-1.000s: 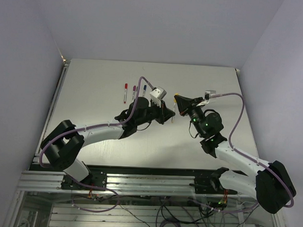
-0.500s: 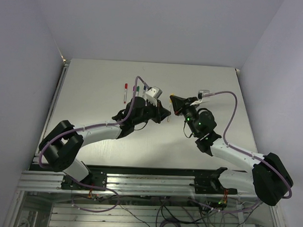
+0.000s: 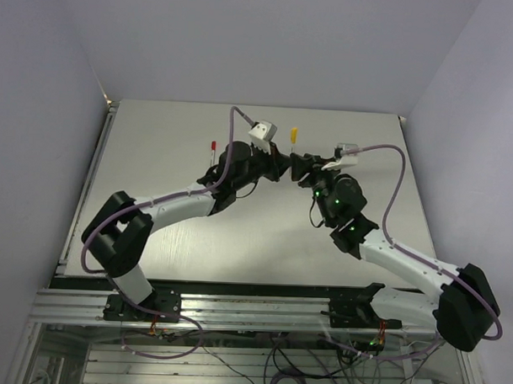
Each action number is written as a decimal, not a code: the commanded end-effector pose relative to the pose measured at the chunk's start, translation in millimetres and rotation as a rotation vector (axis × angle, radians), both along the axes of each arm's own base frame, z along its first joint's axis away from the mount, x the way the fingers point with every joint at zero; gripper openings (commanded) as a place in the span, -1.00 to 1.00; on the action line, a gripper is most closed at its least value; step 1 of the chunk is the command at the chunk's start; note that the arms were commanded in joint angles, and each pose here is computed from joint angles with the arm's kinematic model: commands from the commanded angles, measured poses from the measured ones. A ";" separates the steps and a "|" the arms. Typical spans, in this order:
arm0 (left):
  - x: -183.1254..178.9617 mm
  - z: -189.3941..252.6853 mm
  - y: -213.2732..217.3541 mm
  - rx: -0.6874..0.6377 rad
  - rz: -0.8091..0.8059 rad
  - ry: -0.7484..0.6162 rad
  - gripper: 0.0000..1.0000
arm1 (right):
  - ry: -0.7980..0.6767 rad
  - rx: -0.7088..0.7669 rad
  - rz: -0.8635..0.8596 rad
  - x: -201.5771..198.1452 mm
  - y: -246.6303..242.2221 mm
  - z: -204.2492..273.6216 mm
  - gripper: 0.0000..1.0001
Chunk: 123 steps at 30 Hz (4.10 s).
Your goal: Insert the pens into the pen caps
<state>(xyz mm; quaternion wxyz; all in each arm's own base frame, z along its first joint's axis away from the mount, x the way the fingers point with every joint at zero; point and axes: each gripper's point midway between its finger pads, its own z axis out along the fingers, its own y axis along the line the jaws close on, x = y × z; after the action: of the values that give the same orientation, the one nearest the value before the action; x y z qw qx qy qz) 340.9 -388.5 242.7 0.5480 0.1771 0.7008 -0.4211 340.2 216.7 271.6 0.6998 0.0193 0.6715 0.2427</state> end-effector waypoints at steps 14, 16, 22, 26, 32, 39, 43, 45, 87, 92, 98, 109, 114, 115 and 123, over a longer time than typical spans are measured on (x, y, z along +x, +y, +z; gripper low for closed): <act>100.8 -112.5 48.8 0.409 0.384 0.272 -0.86 | 0.052 -0.016 -0.427 -31.5 -109.9 2.9 -0.15; 109.8 -133.5 60.2 0.472 0.421 0.333 -0.86 | 0.080 -0.019 -0.430 -32.9 -110.8 -9.4 -0.16; 129.5 -176.3 76.1 0.579 0.473 0.418 -0.86 | 0.143 -0.037 -0.460 -35.6 -116.0 -31.8 -0.19; 140.8 -185.6 79.6 0.600 0.494 0.421 -0.86 | 0.196 -0.071 -0.487 -37.0 -120.1 -50.9 -0.20; 151.4 -194.9 83.3 0.612 0.513 0.433 -0.85 | 0.263 -0.092 -0.537 -43.6 -130.1 -76.6 -0.21; 158.4 -207.6 91.8 0.626 0.549 0.452 -0.66 | 0.293 -0.092 -0.550 -48.8 -134.6 -88.3 -0.21; 160.1 -217.6 92.7 0.622 0.552 0.475 -0.48 | 0.303 -0.099 -0.554 -49.8 -135.4 -93.2 -0.21; 160.4 -220.5 92.2 0.617 0.549 0.481 -0.44 | 0.311 -0.108 -0.562 -50.4 -136.8 -96.9 -0.21; 114.9 -16.2 247.2 0.356 0.874 0.202 -0.24 | 0.593 0.088 -0.867 -28.8 -270.4 -126.9 -0.20; 110.8 -17.4 297.8 0.356 1.000 0.207 -0.23 | 0.530 0.119 -0.875 -35.7 -273.1 -117.8 -0.01; 116.6 -28.9 297.5 0.320 0.965 0.245 -0.24 | 0.563 0.164 -0.901 -41.8 -272.8 -129.0 0.28; 121.0 -41.1 288.8 0.309 0.927 0.277 -0.24 | 0.668 0.199 -0.988 -46.8 -276.4 -139.9 0.50; 122.4 -43.3 288.6 0.308 0.927 0.282 -0.25 | 0.612 0.242 -0.986 -49.5 -277.4 -131.4 0.57; 123.0 -43.4 287.9 0.307 0.925 0.282 -0.25 | 0.603 0.246 -0.989 -50.3 -278.0 -129.7 0.58; 125.7 -49.3 284.3 0.293 0.906 0.301 -0.25 | 0.640 0.230 -1.014 -52.7 -280.1 -133.0 0.54</act>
<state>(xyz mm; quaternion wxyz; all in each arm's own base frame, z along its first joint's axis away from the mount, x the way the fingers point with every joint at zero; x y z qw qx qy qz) 458.6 -100.2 188.4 0.5292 -0.1294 0.8376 -0.0402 292.1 -57.2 144.5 0.5006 0.4714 0.7247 -0.0446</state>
